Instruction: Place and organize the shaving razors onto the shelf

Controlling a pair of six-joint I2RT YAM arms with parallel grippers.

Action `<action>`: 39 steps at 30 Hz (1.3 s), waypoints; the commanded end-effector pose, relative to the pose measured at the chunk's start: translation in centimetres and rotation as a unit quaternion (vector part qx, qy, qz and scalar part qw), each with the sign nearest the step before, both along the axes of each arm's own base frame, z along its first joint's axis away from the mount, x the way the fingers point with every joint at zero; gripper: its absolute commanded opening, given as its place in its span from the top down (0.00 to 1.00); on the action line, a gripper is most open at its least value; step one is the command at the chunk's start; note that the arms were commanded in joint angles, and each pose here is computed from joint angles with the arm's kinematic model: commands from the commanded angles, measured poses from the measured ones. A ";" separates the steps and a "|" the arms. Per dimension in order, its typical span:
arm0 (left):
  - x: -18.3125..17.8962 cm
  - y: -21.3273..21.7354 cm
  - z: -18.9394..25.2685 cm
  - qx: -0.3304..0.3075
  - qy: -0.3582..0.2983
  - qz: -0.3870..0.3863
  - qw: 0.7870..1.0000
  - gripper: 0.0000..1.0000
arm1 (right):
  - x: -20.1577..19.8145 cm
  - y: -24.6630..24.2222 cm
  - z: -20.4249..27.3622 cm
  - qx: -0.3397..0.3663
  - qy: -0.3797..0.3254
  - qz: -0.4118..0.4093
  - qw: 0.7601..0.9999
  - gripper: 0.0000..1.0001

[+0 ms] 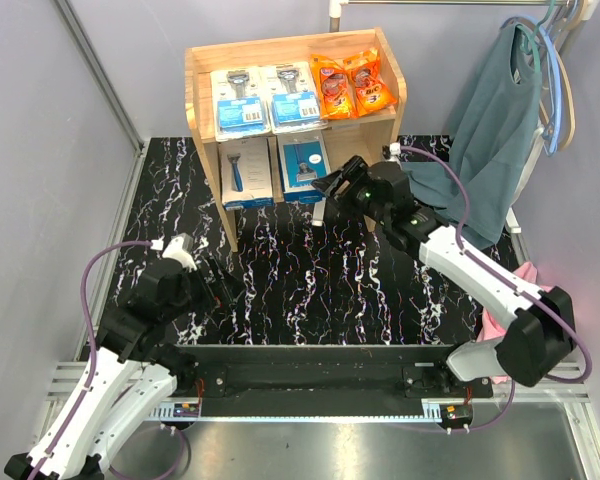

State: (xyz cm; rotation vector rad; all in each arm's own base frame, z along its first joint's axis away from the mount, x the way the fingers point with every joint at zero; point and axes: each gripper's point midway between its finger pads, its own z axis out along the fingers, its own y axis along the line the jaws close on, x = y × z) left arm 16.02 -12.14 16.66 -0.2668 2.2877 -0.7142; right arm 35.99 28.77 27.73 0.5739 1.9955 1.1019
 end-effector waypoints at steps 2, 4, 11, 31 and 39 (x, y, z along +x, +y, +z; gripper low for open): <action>0.7 -0.8 2.3 -0.006 -0.037 -0.027 0.999 0.01 | -2.9 -1.2 1.1 -0.005 -0.012 0.024 1.000 0.22; 0.9 -1.0 2.9 -0.002 -0.042 -0.035 0.999 0.01 | -3.9 -1.9 1.1 -0.018 -0.018 0.028 0.999 0.14; 1.4 -1.0 3.5 0.027 -0.041 -0.057 0.997 0.01 | -6.9 -6.5 -1.3 -0.124 0.007 0.007 0.992 0.02; 2.4 0.5 3.5 0.090 -0.030 -0.040 0.995 0.01 | -14.0 -14.8 -8.0 -0.240 0.072 -0.029 0.968 0.00; 2.5 0.5 3.4 0.093 -0.032 -0.042 0.994 0.01 | -14.7 -15.1 -9.3 -0.242 0.078 -0.026 0.967 0.00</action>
